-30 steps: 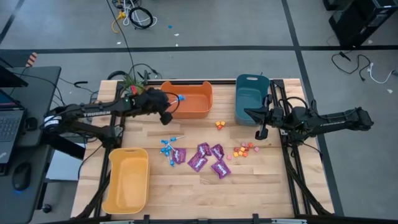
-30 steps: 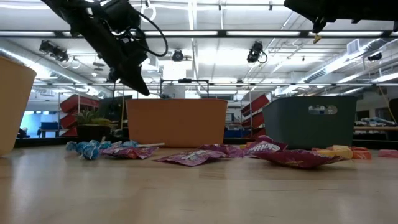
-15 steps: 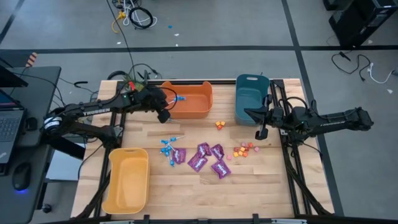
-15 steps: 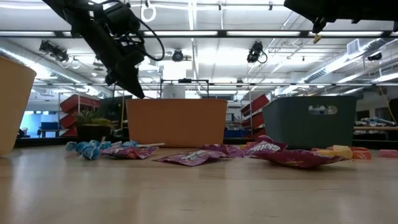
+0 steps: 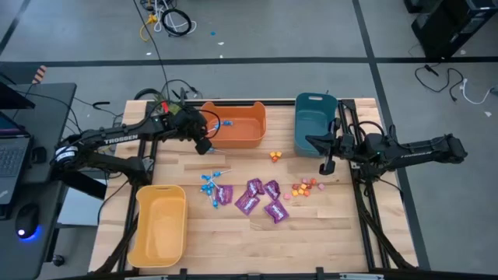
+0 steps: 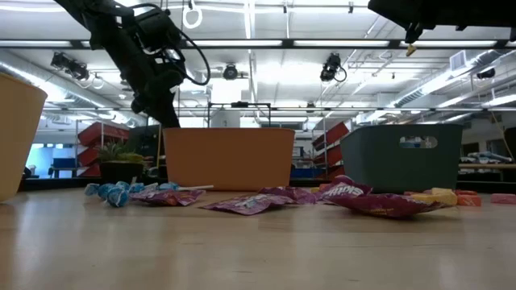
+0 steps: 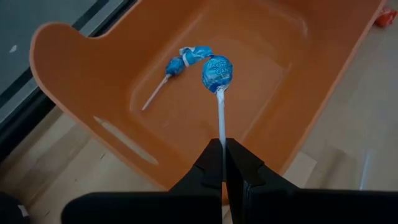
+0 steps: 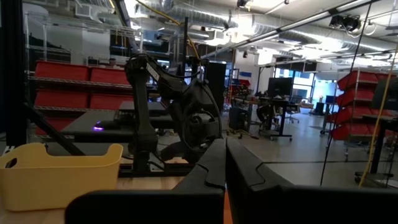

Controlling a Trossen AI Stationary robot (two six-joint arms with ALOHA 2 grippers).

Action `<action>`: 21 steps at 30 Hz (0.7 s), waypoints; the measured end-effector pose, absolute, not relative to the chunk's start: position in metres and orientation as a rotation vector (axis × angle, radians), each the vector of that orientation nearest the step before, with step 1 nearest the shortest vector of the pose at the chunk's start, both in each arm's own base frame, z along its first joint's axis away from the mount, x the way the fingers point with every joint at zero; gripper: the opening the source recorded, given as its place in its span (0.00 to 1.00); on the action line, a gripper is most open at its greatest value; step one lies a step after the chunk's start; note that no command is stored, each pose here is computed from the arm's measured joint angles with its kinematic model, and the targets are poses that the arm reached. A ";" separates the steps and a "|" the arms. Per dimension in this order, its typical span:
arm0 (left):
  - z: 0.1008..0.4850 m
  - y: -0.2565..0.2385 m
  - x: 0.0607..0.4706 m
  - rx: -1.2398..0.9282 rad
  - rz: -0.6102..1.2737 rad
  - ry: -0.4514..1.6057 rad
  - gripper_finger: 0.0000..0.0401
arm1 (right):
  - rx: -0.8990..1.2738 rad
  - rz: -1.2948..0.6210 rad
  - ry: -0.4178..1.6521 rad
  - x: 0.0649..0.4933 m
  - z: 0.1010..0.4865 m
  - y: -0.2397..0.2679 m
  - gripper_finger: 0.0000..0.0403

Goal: Sort candy
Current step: Put the blue candy into the orange bin

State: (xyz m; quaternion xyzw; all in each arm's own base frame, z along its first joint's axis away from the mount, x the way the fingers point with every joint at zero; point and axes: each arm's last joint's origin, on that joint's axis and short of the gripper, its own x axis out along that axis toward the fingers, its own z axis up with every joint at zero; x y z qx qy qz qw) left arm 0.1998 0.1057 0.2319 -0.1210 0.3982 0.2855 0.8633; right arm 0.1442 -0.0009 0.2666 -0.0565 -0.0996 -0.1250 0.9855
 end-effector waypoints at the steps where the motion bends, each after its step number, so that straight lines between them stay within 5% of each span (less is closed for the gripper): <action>1: 0.232 0.106 0.200 -0.255 0.599 0.835 0.00 | -0.114 -0.251 -0.200 0.144 0.267 -0.001 0.00; 21: 0.232 0.106 0.200 -0.257 0.602 0.833 0.11 | -0.115 -0.250 -0.192 0.144 0.266 -0.001 0.00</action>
